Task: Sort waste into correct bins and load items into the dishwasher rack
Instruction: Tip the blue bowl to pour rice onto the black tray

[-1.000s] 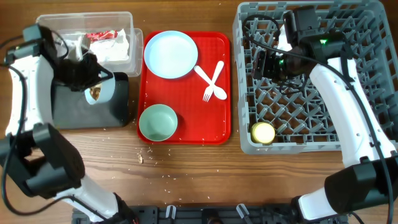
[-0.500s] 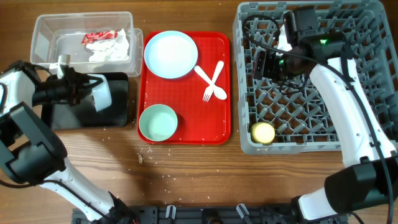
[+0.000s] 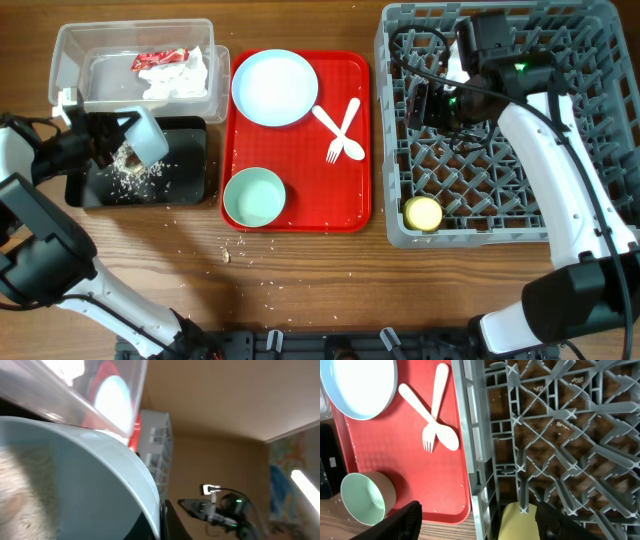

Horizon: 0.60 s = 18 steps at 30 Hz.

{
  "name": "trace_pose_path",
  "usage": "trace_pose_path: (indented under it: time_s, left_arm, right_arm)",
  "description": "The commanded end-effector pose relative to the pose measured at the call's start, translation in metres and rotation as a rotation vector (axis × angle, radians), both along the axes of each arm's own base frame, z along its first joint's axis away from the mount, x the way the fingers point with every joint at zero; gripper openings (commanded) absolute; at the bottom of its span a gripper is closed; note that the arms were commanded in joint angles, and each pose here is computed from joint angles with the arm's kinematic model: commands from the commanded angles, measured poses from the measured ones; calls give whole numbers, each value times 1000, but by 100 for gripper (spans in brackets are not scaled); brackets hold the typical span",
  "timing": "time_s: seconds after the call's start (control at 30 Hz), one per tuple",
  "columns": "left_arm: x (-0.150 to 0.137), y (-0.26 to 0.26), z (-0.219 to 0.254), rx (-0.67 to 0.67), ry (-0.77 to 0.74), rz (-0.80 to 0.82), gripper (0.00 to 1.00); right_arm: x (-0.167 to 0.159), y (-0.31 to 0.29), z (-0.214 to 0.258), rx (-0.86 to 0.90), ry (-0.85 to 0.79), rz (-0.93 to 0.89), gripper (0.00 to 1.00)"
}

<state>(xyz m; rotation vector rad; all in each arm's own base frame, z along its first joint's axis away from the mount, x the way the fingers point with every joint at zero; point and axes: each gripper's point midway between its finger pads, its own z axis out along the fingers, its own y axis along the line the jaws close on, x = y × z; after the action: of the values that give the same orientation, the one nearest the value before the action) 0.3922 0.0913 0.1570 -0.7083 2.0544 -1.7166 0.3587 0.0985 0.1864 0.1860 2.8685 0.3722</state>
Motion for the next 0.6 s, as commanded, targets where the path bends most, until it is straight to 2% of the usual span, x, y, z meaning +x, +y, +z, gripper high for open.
trace_pose_path:
  time_s: [0.0, 0.2, 0.57]
  left_arm:
    - [3, 4, 25, -140, -84, 42, 4]
    - [0, 3, 32, -230, -23, 63, 4]
    - [-9, 19, 33, -267, 20, 116, 4]
  right_arm:
    - [1, 0, 12, -9, -40, 22, 74]
    - [0, 0, 11, -11, -37, 24, 74]
    - [1, -1, 11, -11, -39, 26, 74]
